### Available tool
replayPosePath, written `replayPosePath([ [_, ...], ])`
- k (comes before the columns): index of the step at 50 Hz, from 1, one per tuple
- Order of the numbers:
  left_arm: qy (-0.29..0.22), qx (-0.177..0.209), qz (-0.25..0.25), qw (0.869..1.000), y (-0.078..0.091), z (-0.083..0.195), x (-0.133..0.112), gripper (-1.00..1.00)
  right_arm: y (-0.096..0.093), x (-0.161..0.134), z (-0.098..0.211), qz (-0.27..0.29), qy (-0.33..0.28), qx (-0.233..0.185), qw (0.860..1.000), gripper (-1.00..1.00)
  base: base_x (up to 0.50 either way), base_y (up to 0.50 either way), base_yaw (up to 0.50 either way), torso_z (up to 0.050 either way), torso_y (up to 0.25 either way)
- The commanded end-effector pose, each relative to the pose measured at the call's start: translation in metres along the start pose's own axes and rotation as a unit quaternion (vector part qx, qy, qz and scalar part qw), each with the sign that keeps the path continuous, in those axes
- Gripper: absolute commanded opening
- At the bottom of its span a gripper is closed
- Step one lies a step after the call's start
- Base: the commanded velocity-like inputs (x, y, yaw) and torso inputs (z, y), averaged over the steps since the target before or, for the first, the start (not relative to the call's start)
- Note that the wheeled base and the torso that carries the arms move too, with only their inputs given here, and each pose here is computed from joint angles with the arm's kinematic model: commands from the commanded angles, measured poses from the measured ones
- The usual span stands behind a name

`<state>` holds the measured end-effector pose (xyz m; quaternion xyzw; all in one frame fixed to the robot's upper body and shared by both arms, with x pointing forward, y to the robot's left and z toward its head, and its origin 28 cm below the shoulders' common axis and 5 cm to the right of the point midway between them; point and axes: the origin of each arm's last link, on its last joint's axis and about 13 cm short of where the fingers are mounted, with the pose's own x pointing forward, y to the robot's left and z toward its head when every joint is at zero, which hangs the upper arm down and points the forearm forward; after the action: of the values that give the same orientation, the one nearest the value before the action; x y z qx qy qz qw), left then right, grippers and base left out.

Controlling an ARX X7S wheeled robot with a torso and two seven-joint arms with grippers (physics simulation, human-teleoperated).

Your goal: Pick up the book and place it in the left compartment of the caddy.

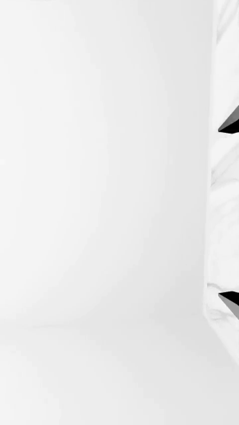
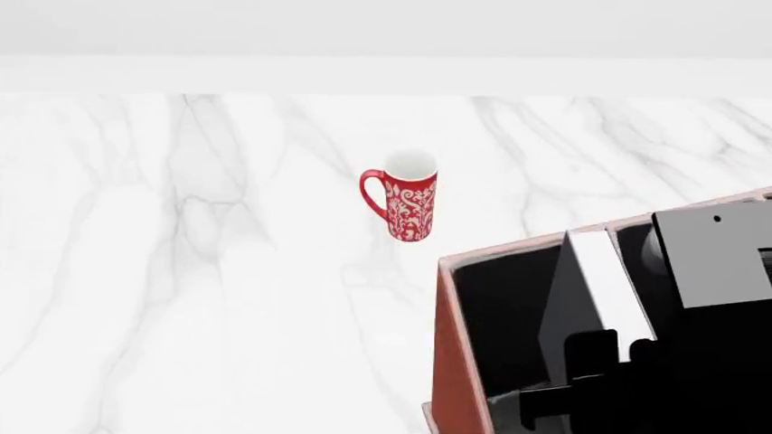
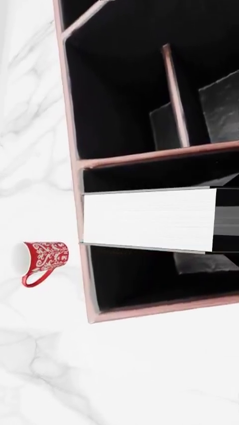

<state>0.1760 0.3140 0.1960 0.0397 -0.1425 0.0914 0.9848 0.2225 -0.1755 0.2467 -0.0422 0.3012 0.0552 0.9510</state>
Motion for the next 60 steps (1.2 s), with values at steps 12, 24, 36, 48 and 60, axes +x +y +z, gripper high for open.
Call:
replayPosePath([
  [12,-0.001,-0.001,-0.001,1.0,0.0,0.001,-0.001,1.0,-0.002,0.021,-0.007,-0.014,-0.004,-0.004,1.0,-1.0,0.0,0.0,0.0,0.0,0.002],
  [24,-0.001,-0.001,0.0,1.0,0.0,0.001,-0.001,1.0,-0.001,0.032,-0.014,-0.016,0.008,-0.008,1.0,-1.0,0.0,0.0,0.0,0.0,0.001],
  [36,-0.002,-0.001,-0.001,1.0,0.0,0.002,-0.001,1.0,0.0,0.042,-0.021,-0.018,0.021,-0.012,1.0,-1.0,0.0,0.0,0.0,0.001,0.002],
  [48,-0.002,-0.001,-0.001,1.0,0.0,0.002,-0.001,1.0,0.0,0.05,-0.028,-0.02,0.032,-0.017,0.999,-1.0,0.0,0.0,0.0,0.0,0.001],
  [60,-0.002,-0.001,-0.003,1.0,0.0,0.001,-0.001,1.0,0.0,0.056,-0.033,-0.021,0.041,-0.018,0.999,-1.0,0.0,0.0,0.0,0.0,0.002],
])
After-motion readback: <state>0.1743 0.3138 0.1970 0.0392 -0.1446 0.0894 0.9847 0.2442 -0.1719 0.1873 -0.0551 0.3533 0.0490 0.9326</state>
